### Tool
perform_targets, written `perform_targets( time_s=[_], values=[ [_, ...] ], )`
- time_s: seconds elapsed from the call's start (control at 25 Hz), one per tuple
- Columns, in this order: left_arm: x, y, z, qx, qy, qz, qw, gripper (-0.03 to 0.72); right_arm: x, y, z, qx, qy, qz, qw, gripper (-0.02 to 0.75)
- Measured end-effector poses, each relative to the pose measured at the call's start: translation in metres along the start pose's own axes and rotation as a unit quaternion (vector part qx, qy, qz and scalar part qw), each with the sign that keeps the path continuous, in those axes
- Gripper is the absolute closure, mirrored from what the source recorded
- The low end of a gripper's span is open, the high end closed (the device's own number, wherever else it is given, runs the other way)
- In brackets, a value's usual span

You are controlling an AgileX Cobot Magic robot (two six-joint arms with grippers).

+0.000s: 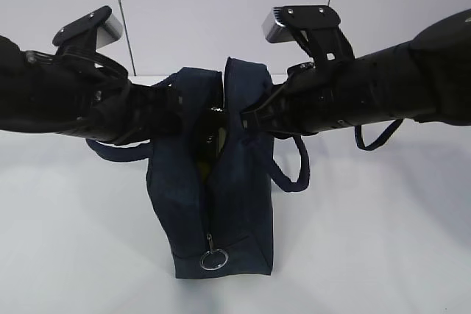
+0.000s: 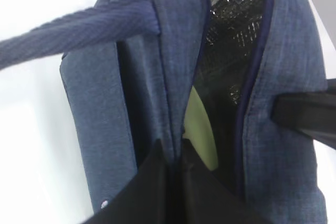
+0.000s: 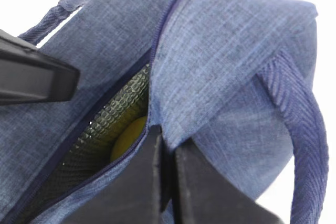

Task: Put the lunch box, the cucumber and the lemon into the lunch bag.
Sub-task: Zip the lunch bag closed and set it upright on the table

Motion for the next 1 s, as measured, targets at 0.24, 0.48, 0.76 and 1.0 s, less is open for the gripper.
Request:
perform_targets(
  time_s=[0.24, 0.48, 0.76, 1.0],
  values=[
    [0.005, 0.006, -0.001, -0.008, -0.001, -0.012, 1.000, 0.691, -0.002, 0.004, -0.003, -0.002, -0.004, 0.000, 1.000, 0.740],
    [0.002, 0.005, -0.007, -0.020, 0.000, -0.009, 1.000, 0.691, -0.004, 0.004, -0.011, -0.013, -0.022, 0.004, 1.000, 0.740],
    [0.000, 0.005, -0.009, -0.025, 0.001, -0.007, 1.000, 0.691, -0.004, 0.004, -0.013, -0.014, -0.027, 0.007, 1.000, 0.738],
    [0.000, 0.005, -0.009, -0.025, 0.003, -0.007, 1.000, 0.691, -0.004, 0.004, -0.014, -0.015, -0.036, 0.005, 0.999, 0.679]
  ],
)
Point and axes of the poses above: a point on each arm's last joint axis where the gripper is mounted, y pointing out along that axis toward the gripper, x along the wrist's bending axis when the last joint is at zero, z = x × y, the point moved 2 cm from there along y, pointing out along that axis toward the gripper, and after that the axes turned 14 degrees about -y, right-handed, at the moved point
